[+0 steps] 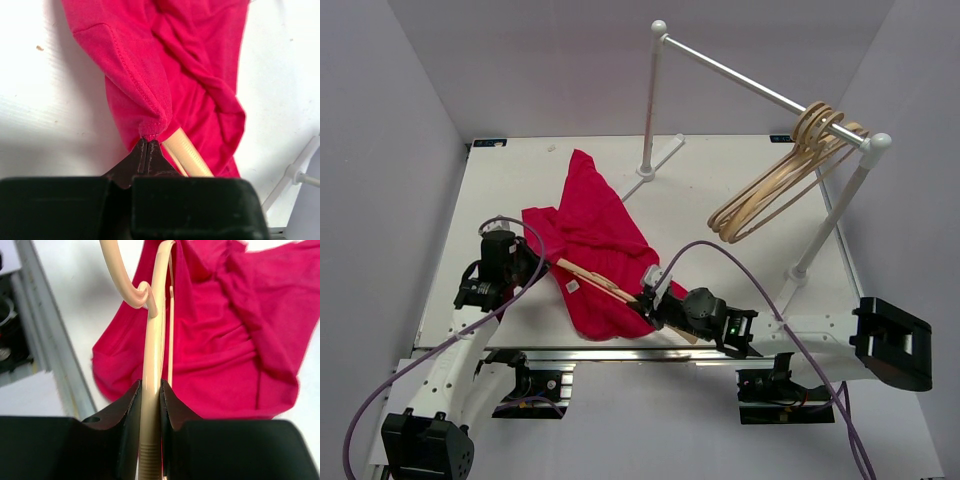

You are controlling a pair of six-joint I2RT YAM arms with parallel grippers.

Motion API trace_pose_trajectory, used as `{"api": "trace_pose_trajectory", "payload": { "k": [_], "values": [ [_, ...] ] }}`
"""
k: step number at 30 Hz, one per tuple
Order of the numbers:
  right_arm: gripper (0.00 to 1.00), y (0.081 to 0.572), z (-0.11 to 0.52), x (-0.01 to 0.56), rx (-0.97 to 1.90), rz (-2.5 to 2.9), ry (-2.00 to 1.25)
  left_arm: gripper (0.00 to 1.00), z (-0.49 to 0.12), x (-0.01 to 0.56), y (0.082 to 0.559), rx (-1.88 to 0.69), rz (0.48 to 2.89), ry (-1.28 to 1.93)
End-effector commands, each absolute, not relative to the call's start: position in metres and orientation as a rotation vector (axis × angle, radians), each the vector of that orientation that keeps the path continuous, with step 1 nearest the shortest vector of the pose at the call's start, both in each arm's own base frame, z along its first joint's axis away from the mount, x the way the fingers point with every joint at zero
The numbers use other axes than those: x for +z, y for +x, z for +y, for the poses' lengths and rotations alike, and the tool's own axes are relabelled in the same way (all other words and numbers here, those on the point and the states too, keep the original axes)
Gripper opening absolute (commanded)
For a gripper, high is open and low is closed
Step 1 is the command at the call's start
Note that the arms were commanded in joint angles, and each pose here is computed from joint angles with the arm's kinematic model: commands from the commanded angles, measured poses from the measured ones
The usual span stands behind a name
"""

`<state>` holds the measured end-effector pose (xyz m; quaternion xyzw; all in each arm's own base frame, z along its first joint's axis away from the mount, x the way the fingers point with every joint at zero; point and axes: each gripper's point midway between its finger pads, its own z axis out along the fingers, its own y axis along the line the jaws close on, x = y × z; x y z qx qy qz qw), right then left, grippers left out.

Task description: Place the t-shirt on the hanger

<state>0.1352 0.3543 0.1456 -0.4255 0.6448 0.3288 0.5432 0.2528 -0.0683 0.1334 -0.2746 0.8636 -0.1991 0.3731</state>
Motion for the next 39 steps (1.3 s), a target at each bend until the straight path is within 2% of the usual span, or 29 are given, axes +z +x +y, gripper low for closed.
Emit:
{"api": "trace_pose_trajectory", "payload": {
  "k": [1, 4, 15, 24, 39],
  "values": [
    [0.0, 0.157, 0.363, 0.21, 0.781, 1.335, -0.781, 0.0, -0.073, 0.165, 0.261, -0.56, 2.145, -0.667],
    [0.0, 0.159, 0.365, 0.217, 0.787, 1.309, -0.749, 0.0, -0.076, 0.177, 0.265, -0.592, 2.113, -0.644],
    [0.0, 0.143, 0.408, 0.219, 0.822, 1.15, -0.956, 0.0, -0.087, 0.213, 0.279, -0.668, 2.045, -0.563],
    [0.0, 0.174, 0.418, 0.239, 0.811, 1.155, -0.773, 0.0, -0.104, 0.235, 0.276, -0.775, 2.021, -0.452],
    [0.0, 0.191, 0.446, 0.245, 1.213, 1.104, -0.828, 0.0, -0.152, 0.256, 0.271, -1.013, 1.973, -0.176]
  ]
}}
